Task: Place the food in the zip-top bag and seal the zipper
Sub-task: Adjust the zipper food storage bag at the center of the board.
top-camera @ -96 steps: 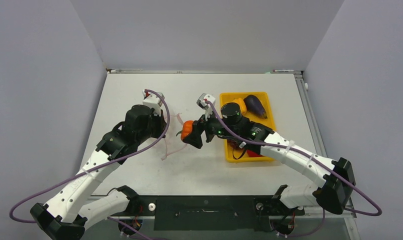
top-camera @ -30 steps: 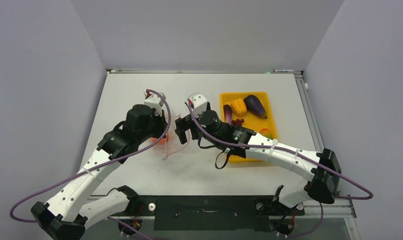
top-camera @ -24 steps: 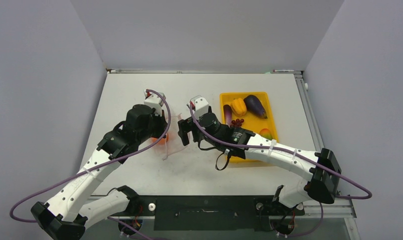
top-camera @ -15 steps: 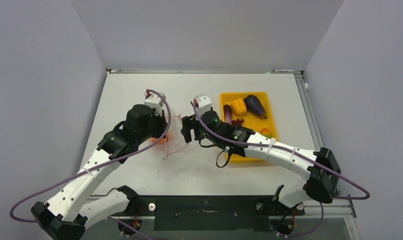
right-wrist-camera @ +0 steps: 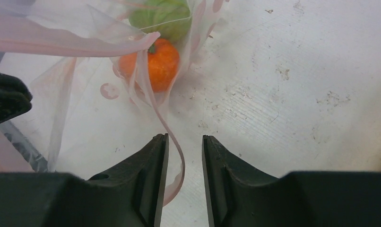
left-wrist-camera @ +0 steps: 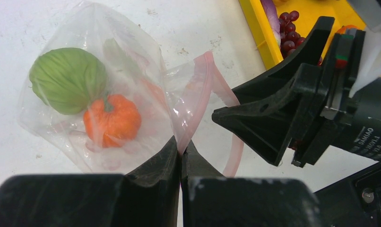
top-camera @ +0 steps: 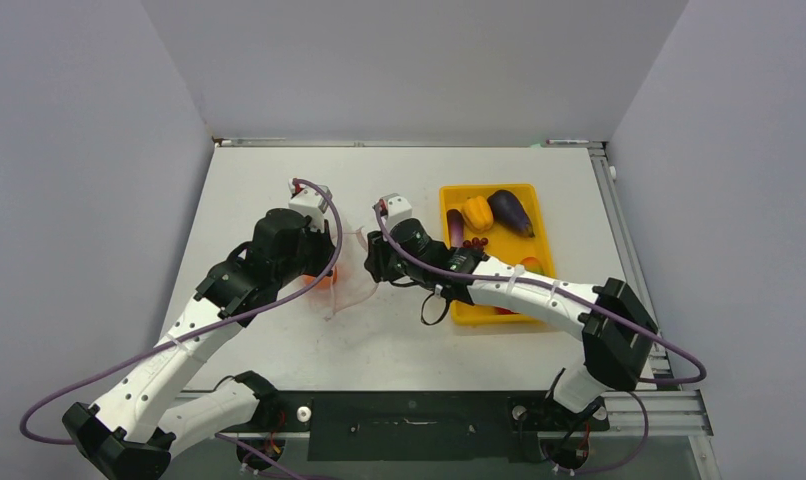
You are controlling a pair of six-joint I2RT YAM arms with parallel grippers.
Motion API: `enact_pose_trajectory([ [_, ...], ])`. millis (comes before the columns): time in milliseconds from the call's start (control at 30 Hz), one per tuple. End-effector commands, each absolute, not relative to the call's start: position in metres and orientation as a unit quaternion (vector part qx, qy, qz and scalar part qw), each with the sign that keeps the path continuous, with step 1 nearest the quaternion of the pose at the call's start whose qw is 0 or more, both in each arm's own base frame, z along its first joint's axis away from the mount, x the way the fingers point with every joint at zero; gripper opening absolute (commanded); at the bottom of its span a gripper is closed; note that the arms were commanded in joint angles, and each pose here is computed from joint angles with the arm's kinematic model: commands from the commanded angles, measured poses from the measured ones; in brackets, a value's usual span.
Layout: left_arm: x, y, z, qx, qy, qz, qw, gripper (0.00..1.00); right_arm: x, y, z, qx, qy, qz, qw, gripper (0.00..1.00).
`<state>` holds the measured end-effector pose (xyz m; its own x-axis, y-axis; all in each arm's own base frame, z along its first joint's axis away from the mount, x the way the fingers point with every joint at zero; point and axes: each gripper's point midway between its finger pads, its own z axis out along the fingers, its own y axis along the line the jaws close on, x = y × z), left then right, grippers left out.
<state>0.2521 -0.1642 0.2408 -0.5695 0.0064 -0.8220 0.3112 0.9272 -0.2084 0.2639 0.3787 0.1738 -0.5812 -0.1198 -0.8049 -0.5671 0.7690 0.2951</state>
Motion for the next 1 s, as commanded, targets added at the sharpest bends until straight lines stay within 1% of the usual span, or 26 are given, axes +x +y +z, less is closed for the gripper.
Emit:
enact_pose_trajectory([
  [0,0.259,-0.169,0.254,0.092,0.856,-0.179,0.477,0.00,0.278,0.395,0.203,-0.191,0.822,0.312,0.437,0.28],
  [100,0.259,-0.168,0.254,0.091,0.855,-0.179,0.478,0.00,0.279,0.396,0.208,-0.189,0.817,0.317,0.443,0.14],
  [133,0.259,-0.168,0.254,0.091,0.855,-0.179,0.478,0.00,0.279,0.395,0.210,-0.189,0.816,0.318,0.444,0.07],
  [167,0.259,-0.168,0.254,0.091,0.855,-0.179,0.478,0.00,0.279,0.394,0.213,-0.188,0.814,0.317,0.449,0.06],
  [267,0.259,-0.168,0.255,0.090,0.854,-0.178,0.480,0.00,0.278,0.388,0.225,-0.181,0.802,0.316,0.473,0.05],
  [333,0.259,-0.167,0.256,0.090,0.854,-0.179,0.481,0.00,0.278,0.382,0.236,-0.171,0.789,0.309,0.503,0.05],
  [567,0.259,-0.166,0.257,0.088,0.853,-0.178,0.482,0.00,0.280,0.340,0.246,-0.095,0.772,0.285,0.561,0.05],
  [833,0.259,-0.167,0.255,0.089,0.855,-0.176,0.480,0.00,0.280,0.342,0.236,-0.100,0.785,0.274,0.546,0.05],
  [900,0.260,-0.167,0.256,0.088,0.854,-0.176,0.481,0.00,0.279,0.344,0.237,-0.104,0.786,0.276,0.544,0.10],
  [967,0.260,-0.167,0.255,0.088,0.855,-0.175,0.480,0.00,0.279,0.344,0.240,-0.115,0.787,0.272,0.542,0.18],
])
